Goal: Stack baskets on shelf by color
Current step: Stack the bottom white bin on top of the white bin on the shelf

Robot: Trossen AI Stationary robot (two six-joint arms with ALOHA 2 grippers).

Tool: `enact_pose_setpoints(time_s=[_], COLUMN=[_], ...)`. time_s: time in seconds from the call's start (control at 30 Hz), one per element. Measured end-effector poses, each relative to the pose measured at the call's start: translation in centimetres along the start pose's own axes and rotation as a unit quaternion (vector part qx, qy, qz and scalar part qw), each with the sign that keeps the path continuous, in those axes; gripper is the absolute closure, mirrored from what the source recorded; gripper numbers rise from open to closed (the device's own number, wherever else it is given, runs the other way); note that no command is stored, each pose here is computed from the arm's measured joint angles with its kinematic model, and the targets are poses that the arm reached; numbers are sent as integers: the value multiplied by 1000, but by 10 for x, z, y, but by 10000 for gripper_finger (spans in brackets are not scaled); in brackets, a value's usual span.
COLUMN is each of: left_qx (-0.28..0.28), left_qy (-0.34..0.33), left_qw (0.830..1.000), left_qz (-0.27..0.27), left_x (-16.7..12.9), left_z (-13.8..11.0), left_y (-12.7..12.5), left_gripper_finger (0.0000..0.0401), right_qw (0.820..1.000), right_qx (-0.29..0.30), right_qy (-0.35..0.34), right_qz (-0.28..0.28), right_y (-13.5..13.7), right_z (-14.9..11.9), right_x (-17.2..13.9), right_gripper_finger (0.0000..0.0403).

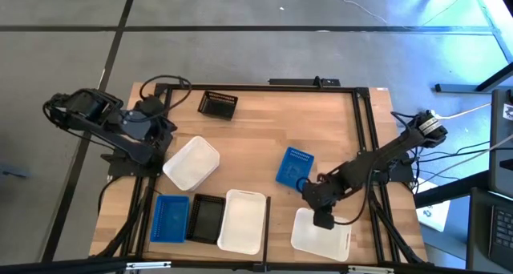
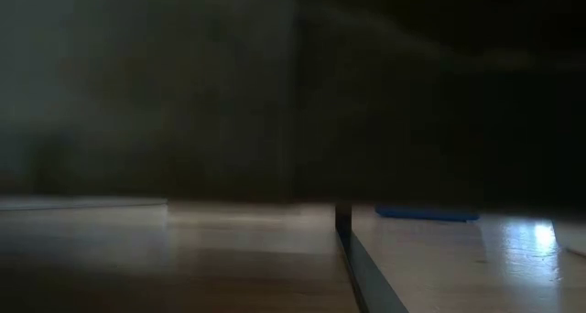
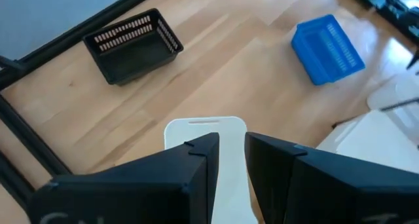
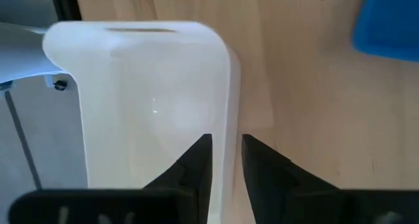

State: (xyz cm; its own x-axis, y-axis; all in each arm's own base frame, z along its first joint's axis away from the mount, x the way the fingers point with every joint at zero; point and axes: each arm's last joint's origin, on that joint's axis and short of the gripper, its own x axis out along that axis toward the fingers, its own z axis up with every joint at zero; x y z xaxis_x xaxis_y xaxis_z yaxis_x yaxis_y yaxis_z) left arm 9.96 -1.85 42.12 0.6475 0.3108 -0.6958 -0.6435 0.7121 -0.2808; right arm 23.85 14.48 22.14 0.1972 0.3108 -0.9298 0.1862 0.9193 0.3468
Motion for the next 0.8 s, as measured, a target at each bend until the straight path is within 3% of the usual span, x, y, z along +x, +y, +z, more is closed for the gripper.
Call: enact_pose_setpoints(time_s=[0.57, 0.7, 0.8], left_qx=[6, 5, 4], left_qy=[-1, -1, -2], left_qw=[1000, 1000, 1000], left_qz=[-7, -7, -8], left_x=[0, 0, 0], left_z=[1, 1, 1], left_y=[-1, -1, -1], left_gripper_finger=[335, 335, 335], right_qw=[999, 996, 991], right_qx=[1, 42, 85], right_qy=[49, 68, 105], right_qz=[-24, -28, 8], right_y=[-1, -3, -5], right_z=[6, 8, 12], right_x=[37, 49, 52], right_gripper_finger=[322, 323, 348])
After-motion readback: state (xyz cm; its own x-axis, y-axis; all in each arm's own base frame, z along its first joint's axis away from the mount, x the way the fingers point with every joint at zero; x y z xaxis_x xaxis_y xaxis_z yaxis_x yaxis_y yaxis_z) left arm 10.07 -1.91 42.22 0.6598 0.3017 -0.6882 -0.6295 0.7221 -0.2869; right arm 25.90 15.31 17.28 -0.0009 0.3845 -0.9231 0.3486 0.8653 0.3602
